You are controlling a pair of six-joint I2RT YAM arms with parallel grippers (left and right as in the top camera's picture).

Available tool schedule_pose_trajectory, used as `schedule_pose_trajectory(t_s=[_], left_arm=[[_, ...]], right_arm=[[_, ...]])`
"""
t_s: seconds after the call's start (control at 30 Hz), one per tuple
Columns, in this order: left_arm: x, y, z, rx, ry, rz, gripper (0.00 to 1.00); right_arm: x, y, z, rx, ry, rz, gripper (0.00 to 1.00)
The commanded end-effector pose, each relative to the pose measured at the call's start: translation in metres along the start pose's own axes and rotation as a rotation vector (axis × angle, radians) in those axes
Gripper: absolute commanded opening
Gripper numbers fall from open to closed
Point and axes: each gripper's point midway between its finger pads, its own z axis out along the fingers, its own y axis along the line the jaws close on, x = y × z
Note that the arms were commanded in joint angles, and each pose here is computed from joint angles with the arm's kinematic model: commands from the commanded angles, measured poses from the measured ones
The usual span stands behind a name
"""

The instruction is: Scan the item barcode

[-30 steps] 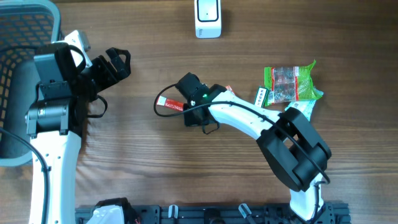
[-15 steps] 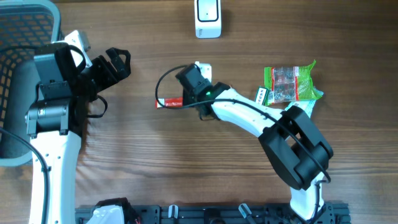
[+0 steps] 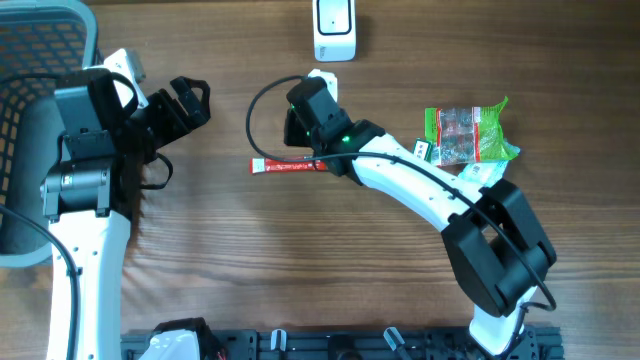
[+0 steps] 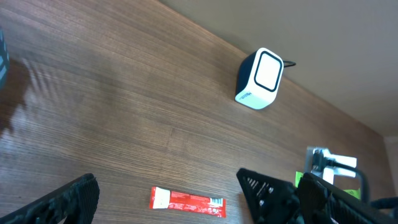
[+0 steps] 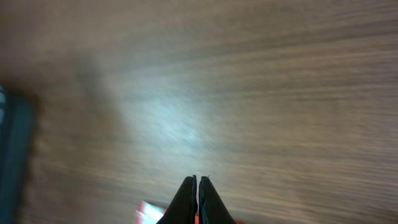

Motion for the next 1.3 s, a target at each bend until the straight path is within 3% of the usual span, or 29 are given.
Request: schedule_pose_trajectory(t_s=[0.0,0.23,0.6,1.0,1.27], left_arm=[[0.0,-0.001,0.001,0.01,0.005,0.017,1.0],[0.0,-0.001,0.001,0.01,0.005,0.017,1.0],[0.0,-0.001,0.001,0.01,0.005,0.017,1.0],[0.0,-0.001,0.001,0.01,0.005,0.017,1.0],[0.0,-0.001,0.001,0.01,0.005,0.017,1.0]], right_arm=[[0.02,0.027,0.016,-0.107,0.052,0.058,0.05],[0.041,0.045,0.036,-0.106,-0.003,-0.154,0.05],[0.076,0.038,0.068,-0.081,0.032,-0.165,0.04],[0.144,0.016,0.046,-0.051,0.391,-0.168,0.05],[0.108,-0.005,-0.003,0.064,0.506,-0.247,0.04]])
